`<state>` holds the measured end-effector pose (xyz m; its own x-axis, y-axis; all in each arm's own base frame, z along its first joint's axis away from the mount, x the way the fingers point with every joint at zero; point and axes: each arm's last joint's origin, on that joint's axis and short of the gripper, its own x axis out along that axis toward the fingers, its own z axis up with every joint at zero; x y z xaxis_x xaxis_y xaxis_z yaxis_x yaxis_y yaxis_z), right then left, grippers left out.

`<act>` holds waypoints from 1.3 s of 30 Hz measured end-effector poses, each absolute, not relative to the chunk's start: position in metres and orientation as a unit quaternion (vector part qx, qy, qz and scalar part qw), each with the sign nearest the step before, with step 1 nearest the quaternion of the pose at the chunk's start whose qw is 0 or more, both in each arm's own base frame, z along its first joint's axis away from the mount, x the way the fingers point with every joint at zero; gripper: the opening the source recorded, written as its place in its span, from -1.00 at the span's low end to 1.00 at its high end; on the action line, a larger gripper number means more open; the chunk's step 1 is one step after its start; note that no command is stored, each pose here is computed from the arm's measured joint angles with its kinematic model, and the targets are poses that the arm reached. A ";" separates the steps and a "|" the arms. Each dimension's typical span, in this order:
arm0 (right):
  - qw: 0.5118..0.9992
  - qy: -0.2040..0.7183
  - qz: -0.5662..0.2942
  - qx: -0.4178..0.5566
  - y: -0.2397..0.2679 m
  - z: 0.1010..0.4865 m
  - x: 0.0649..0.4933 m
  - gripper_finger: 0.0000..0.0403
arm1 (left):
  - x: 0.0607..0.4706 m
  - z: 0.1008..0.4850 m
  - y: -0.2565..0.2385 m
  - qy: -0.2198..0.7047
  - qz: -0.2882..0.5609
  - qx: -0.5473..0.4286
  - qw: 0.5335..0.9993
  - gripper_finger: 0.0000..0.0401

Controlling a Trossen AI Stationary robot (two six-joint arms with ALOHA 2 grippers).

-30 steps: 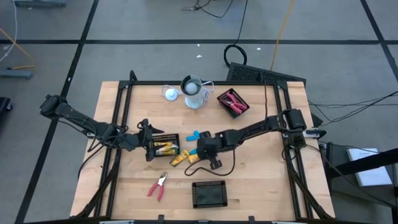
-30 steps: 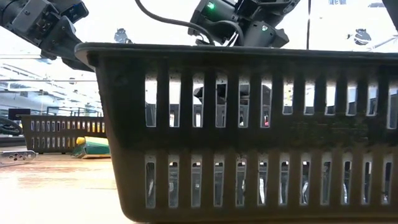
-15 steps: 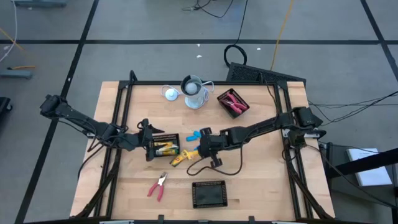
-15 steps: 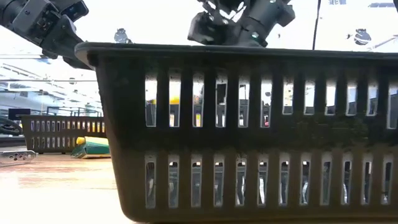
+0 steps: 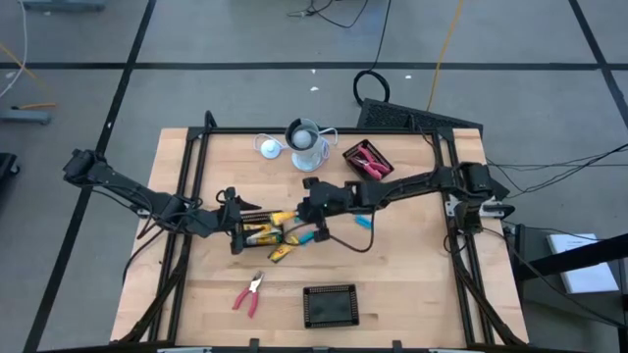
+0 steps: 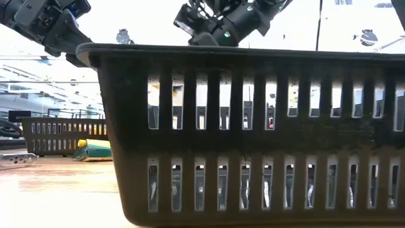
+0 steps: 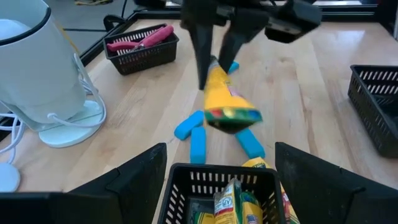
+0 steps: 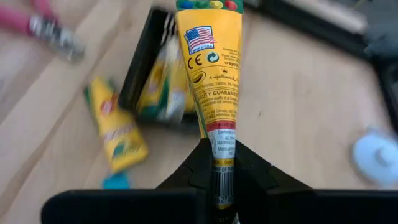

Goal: Pick & Place School Supplies
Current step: Put the yellow crayon box into the middle black bin

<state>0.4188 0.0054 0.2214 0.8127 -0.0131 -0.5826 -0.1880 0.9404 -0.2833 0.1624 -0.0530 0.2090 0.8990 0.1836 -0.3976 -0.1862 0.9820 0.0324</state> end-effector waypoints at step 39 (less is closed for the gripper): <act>0.947 0.269 0.059 -0.164 0.001 0.223 0.440 -0.88 | 0.194 0.198 -0.049 0.180 0.127 -0.003 0.975 -0.09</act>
